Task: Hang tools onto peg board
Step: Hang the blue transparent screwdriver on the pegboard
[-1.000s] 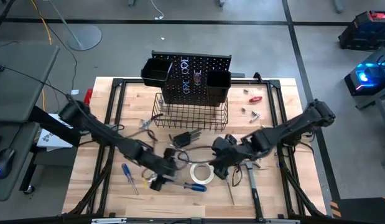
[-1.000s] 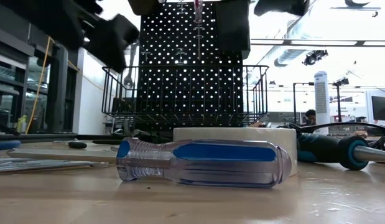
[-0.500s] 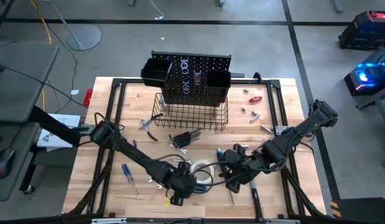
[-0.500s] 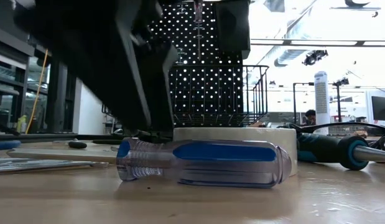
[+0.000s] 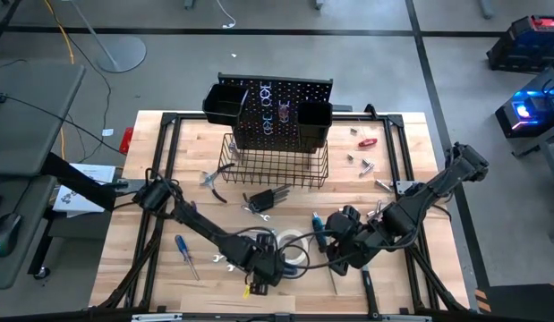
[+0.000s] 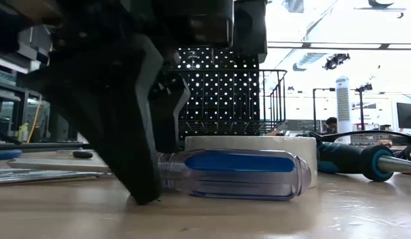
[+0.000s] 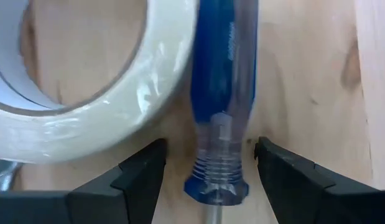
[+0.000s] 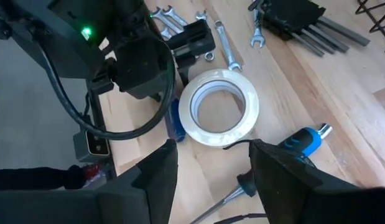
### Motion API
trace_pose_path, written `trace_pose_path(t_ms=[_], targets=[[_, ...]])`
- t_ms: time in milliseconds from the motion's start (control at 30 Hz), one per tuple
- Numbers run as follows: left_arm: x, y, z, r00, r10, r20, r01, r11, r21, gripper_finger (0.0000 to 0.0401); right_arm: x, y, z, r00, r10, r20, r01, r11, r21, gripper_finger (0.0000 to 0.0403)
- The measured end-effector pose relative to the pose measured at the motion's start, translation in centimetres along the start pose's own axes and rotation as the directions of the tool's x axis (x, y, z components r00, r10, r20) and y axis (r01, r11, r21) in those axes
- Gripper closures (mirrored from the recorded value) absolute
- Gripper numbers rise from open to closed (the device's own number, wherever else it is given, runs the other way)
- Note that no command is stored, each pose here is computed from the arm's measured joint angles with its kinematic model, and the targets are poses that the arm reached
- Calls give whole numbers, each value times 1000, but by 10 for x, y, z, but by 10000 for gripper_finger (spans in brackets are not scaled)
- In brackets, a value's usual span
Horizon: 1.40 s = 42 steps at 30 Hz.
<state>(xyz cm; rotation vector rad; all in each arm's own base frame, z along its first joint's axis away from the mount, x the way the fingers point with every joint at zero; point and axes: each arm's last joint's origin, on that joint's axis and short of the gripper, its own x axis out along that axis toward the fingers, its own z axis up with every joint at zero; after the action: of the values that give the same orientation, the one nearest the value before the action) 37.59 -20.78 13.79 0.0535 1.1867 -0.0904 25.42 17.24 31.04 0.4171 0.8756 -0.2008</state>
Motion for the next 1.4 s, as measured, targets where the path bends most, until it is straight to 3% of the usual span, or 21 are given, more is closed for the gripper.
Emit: trace_pose_path(t_ms=[167,333,467,667,867,967,1033,1100,1167,1267,1367,1400], targets=[[2,5,0,1000,14,-16,-14,1000,-4,194,0,0,0,1000,-3,3,3,1000,5,215],[-2,6,1,1000,-2,-21,2,1000,-12,325,0,0,0,1000,-1,4,1,1000,26,215],[-18,5,-1,999,-21,-35,20,999,-43,328,0,1,1,1000,4,15,-5,999,34,215],[-75,1,-9,999,-13,-38,12,1000,-7,328,0,0,2,999,-17,52,16,999,28,215],[-147,4,-14,994,3,108,-4,1000,11,328,0,0,3,995,-43,89,41,999,27,215],[-188,15,-13,968,-4,251,11,1000,-25,328,0,0,4,994,-48,98,45,999,28,215],[-225,27,-9,905,21,426,8,998,-67,328,-4,1,3,992,-39,118,35,999,32,215],[-265,45,-6,791,92,605,-24,992,-120,328,-13,2,5,982,-33,186,25,999,45,215],[-301,67,-3,640,192,744,-68,979,-194,328,-28,0,6,962,-41,270,25,998,60,215],[-351,105,1,377,281,883,-93,960,-265,328,-48,-5,7,921,-70,384,31,994,106,215],[-388,142,3,120,317,941,-115,946,-304,328,-63,-11,10,882,-95,461,35,990,136,215],[-394,153,3,67,332,941,-123,938,-323,328,-66,-13,12,874,-101,476,36,989,144,215]])
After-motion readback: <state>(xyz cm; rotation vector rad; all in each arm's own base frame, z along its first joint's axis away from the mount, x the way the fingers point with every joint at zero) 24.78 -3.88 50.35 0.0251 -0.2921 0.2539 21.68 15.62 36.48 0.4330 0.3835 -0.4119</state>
